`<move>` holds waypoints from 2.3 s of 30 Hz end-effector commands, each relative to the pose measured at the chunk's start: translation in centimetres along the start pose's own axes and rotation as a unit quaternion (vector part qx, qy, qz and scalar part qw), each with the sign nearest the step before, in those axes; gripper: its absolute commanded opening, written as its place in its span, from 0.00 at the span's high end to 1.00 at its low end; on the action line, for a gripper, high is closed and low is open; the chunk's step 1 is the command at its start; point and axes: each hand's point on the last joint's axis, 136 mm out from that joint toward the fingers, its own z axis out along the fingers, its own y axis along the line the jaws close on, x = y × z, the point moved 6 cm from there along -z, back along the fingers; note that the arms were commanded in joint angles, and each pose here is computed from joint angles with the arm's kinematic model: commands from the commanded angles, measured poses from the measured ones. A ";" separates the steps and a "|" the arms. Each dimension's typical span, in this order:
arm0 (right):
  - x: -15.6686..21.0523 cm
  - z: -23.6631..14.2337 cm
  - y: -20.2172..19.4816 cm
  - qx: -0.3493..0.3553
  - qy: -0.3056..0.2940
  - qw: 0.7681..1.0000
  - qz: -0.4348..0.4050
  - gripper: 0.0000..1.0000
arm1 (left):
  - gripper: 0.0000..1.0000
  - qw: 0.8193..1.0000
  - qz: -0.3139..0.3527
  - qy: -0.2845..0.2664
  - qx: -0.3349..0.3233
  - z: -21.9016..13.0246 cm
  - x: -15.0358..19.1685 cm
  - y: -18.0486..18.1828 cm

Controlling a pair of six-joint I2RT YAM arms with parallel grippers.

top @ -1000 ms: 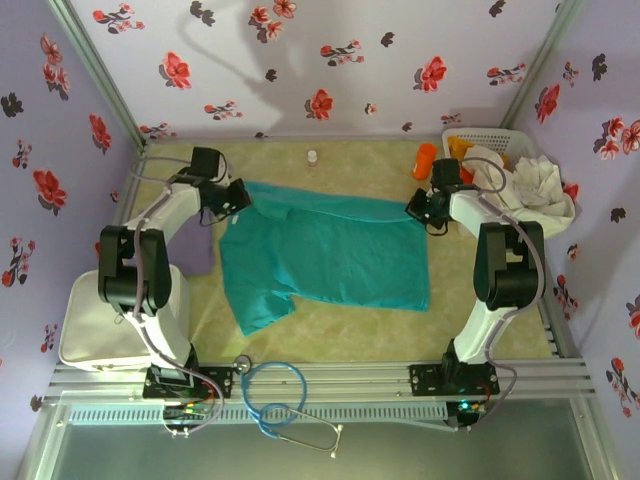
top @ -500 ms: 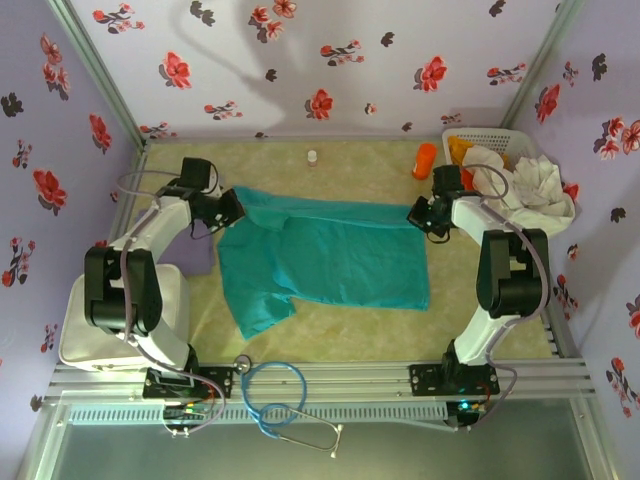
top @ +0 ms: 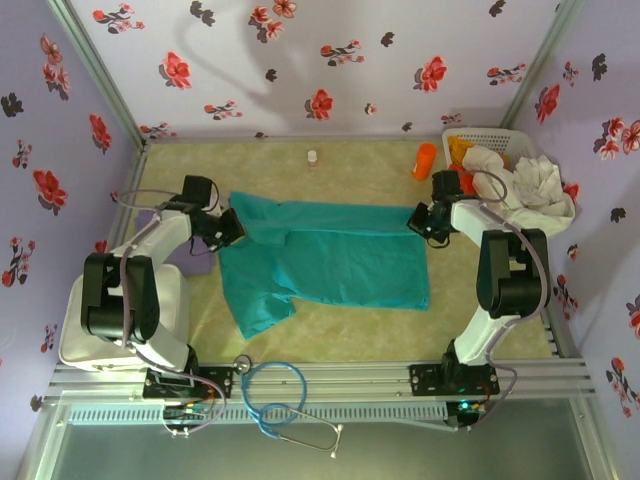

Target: Fold and stack the t-shirts

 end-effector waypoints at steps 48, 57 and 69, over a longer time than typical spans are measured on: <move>-4.3 4.6 1.0 0.070 0.002 0.997 0.031 0.47 | 0.59 1.000 -0.019 -0.012 -0.002 8.9 -12.0 -0.2; -7.4 5.0 2.0 0.081 -0.023 0.996 0.024 0.48 | 0.60 0.999 -0.034 -0.033 0.024 8.3 -13.8 -1.4; -8.6 4.1 3.5 0.047 -0.052 0.997 0.011 0.46 | 0.59 0.998 0.018 -0.047 0.043 4.1 -12.3 -4.4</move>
